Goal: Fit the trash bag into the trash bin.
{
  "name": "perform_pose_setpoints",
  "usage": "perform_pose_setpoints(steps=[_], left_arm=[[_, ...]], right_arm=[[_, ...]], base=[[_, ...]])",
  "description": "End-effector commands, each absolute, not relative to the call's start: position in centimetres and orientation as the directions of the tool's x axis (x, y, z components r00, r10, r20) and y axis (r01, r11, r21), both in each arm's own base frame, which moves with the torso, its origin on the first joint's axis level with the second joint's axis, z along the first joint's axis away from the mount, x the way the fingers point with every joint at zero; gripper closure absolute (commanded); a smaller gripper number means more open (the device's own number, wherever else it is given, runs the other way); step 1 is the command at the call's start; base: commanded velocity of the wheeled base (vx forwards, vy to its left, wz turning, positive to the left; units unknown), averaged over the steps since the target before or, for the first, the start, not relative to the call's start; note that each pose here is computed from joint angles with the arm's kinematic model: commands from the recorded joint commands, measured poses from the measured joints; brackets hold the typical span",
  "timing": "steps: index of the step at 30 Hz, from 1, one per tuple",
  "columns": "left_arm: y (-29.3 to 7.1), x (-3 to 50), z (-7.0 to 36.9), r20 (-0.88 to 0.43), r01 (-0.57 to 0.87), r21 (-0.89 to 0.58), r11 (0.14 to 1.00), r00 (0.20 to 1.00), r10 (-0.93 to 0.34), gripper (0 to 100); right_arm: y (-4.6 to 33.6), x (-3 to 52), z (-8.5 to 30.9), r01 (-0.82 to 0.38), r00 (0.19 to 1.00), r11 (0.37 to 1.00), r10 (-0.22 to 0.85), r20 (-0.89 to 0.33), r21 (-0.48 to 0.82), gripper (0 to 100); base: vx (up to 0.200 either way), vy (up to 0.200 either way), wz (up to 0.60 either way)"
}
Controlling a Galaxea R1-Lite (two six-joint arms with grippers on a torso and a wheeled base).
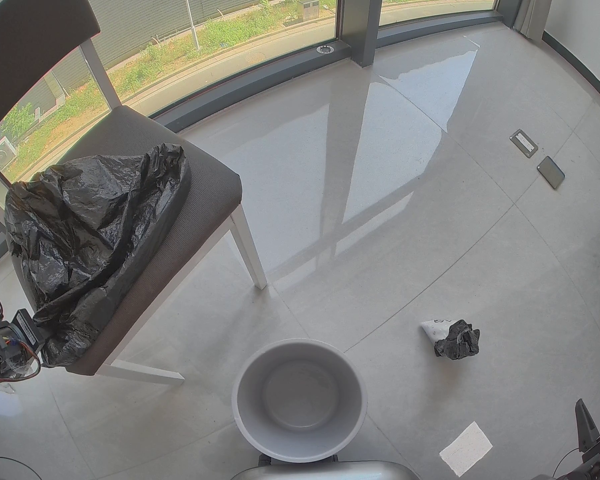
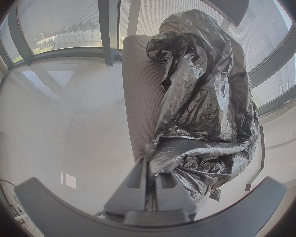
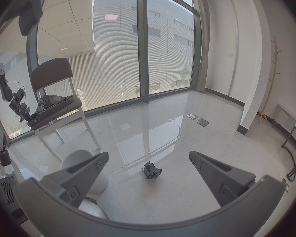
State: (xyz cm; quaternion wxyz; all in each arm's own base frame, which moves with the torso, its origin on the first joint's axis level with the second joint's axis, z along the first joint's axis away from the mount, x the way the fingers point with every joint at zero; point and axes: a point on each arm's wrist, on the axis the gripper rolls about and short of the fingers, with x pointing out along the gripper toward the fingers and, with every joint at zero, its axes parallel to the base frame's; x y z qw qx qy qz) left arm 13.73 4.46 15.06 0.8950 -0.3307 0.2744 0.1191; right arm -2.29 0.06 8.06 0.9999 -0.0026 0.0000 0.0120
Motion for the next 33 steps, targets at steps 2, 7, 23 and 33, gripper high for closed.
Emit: perform_pose_setpoints(steps=[2,7,23,33], left_arm=[[4.3,13.6,14.6,-0.586,-0.400,-0.525,0.751,0.810,0.021,100],[4.2,13.7,16.5,-0.494,-0.331,-0.529,0.781,0.869,0.033,100],[0.1,12.2,27.5,-0.298,0.168,-0.088,0.982,0.936,-0.187,100],[-4.9,9.5,28.8,-0.334,0.334,0.011,0.942,0.890,-0.311,100]], right_arm=[[0.1,-2.3,7.5,-0.026,1.000,1.000,0.026,0.000,-0.002,0],[0.1,-2.3,7.6,-0.032,0.999,0.999,0.032,-0.002,-0.008,0],[0.1,-2.3,7.5,-0.058,0.998,0.998,0.058,0.000,-0.025,0],[0.2,-0.4,19.5,-0.252,0.965,0.899,0.261,0.024,0.359,0]], base=[[0.000,0.000,0.00],[0.000,0.000,0.00],[0.000,0.000,0.00],[0.000,0.000,0.00]])
